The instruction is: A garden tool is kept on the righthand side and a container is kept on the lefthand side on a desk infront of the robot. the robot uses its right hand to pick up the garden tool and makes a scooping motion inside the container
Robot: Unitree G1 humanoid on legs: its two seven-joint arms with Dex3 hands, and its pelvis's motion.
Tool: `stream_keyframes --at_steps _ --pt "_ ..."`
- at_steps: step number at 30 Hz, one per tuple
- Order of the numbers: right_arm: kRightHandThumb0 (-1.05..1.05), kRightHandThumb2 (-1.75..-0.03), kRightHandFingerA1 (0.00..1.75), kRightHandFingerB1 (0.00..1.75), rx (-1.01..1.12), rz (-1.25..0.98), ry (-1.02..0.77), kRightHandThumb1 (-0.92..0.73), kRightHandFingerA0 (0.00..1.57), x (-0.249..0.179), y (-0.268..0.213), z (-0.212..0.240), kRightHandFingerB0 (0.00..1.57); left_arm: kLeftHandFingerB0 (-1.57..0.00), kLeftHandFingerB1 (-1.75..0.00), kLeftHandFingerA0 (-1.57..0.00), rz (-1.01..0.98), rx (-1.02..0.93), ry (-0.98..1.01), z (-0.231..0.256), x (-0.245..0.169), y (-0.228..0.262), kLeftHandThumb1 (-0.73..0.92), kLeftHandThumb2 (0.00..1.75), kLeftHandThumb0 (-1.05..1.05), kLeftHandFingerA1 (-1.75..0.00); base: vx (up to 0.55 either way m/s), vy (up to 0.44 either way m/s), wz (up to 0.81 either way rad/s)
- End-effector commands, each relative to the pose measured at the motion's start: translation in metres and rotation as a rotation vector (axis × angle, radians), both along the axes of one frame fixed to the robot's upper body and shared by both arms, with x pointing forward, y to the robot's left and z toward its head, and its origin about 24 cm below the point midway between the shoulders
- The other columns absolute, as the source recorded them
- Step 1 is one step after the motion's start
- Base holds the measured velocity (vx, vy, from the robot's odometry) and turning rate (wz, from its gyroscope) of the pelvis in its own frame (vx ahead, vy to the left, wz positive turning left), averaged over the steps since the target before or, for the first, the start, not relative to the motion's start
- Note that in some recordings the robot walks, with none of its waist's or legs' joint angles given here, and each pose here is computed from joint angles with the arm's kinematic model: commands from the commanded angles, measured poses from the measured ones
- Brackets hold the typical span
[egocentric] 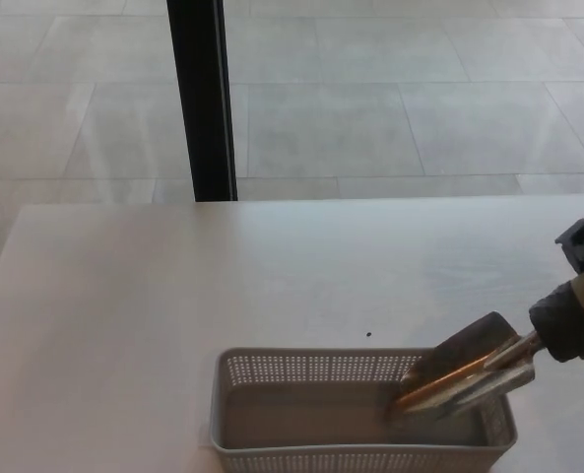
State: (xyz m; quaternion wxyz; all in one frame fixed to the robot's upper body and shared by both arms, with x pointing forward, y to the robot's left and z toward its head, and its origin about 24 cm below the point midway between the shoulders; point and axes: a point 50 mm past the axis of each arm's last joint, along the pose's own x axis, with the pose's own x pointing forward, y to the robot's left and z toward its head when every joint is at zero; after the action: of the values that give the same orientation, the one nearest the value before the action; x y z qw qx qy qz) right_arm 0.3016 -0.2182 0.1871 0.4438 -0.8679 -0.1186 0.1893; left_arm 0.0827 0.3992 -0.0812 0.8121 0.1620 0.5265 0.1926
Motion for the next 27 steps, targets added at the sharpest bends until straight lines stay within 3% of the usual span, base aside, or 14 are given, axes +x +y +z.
stream_keyframes --at_steps 1,2,3,4,5,8,9,17,18,19,22,25,26,27 --pt "-0.4 -0.74 1.75 1.28 -0.116 0.048 -0.052 -0.8 0.94 -0.006 0.006 -0.013 0.75 -0.56 -0.48 -0.65 0.036 0.005 0.005 0.004 0.0 0.006 0.66 0.59 -0.46 -0.66 0.0 0.0 0.0" --pt "-0.46 -0.76 1.71 1.33 -0.12 0.038 -0.043 -0.71 1.07 -0.007 0.006 -0.014 0.8 -0.58 -0.48 -0.63 0.028 0.01 0.013 0.004 0.0 0.005 0.65 0.59 -0.45 -0.65 0.0 0.0 0.0" --pt "-0.41 -0.74 1.75 0.93 -0.129 0.03 -0.042 -0.8 0.9 -0.007 0.006 -0.015 0.77 -0.58 -0.49 -0.64 0.03 0.009 0.01 0.003 0.0 0.005 0.65 0.59 -0.46 -0.66 0.0 0.0 0.0" --pt "-0.41 -0.74 1.75 0.93 -0.143 0.018 -0.036 -0.8 0.9 -0.008 0.006 -0.015 0.77 -0.58 -0.49 -0.64 0.027 0.009 0.008 0.003 0.001 0.005 0.65 0.59 -0.46 -0.66 0.0 0.0 0.0" --pt "-0.42 -0.72 1.74 0.74 -0.146 0.024 -0.048 -0.8 0.9 -0.008 0.005 -0.017 0.78 -0.59 -0.49 -0.65 0.022 0.008 0.012 0.003 0.0 0.005 0.65 0.59 -0.45 -0.66 0.0 0.0 0.0" --pt "-0.42 -0.7 1.74 0.82 -0.138 0.011 -0.038 -0.76 0.89 -0.009 0.004 -0.021 0.83 -0.55 -0.47 -0.61 0.028 0.01 0.013 0.003 0.0 0.005 0.66 0.6 -0.46 -0.62 0.0 0.0 0.0" --pt "-0.42 -0.7 1.75 0.99 -0.139 0.012 -0.033 -0.76 0.9 -0.009 0.004 -0.022 0.83 -0.53 -0.47 -0.58 0.03 0.014 0.009 0.003 0.001 0.005 0.67 0.6 -0.46 -0.64 0.0 0.0 0.0" --pt "-0.37 -0.78 1.75 1.21 -0.123 -0.005 0.042 -0.73 0.92 -0.014 0.009 -0.035 0.78 -0.61 -0.49 -0.64 0.025 0.0 -0.008 0.005 0.004 0.005 0.63 0.59 -0.46 -0.65 0.0 0.0 0.0" --pt "-0.37 -0.78 1.75 1.21 -0.11 -0.01 0.052 -0.73 0.92 -0.014 0.009 -0.037 0.78 -0.61 -0.49 -0.64 0.025 -0.004 -0.009 0.004 0.004 0.005 0.63 0.59 -0.46 -0.65 0.0 0.0 0.0" --pt "-0.4 -0.72 1.72 0.82 -0.105 -0.012 0.062 -0.78 0.87 -0.015 0.011 -0.039 0.79 -0.57 -0.49 -0.61 0.024 -0.005 -0.009 0.004 0.003 0.005 0.64 0.59 -0.47 -0.64 0.0 0.0 0.0" --pt "-0.4 -0.73 1.7 0.78 -0.093 -0.017 0.098 -0.79 0.88 -0.015 0.019 -0.047 0.81 -0.57 -0.5 -0.58 0.028 -0.005 -0.01 0.005 0.003 0.005 0.65 0.6 -0.48 -0.66 0.0 0.0 0.0" --pt "-0.41 -0.72 1.75 1.13 -0.082 0.021 0.099 -0.78 0.88 -0.019 0.032 -0.055 0.78 -0.58 -0.49 -0.61 0.03 -0.007 0.008 0.002 0.002 0.003 0.65 0.59 -0.44 -0.64 0.0 0.0 0.0" --pt "-0.45 -0.78 1.72 1.31 -0.081 0.022 0.103 -0.71 1.07 -0.018 0.036 -0.056 0.81 -0.59 -0.5 -0.63 0.018 -0.005 0.011 0.001 0.002 0.002 0.65 0.59 -0.46 -0.68 0.0 0.0 0.0" --pt "-0.46 -1.08 1.33 1.08 -0.087 0.025 0.101 -0.63 1.15 -0.017 0.042 -0.056 0.84 -0.59 -0.49 -0.63 0.021 -0.003 0.014 0.001 0.001 0.002 0.65 0.59 -0.46 -0.67 0.0 0.0 0.0"
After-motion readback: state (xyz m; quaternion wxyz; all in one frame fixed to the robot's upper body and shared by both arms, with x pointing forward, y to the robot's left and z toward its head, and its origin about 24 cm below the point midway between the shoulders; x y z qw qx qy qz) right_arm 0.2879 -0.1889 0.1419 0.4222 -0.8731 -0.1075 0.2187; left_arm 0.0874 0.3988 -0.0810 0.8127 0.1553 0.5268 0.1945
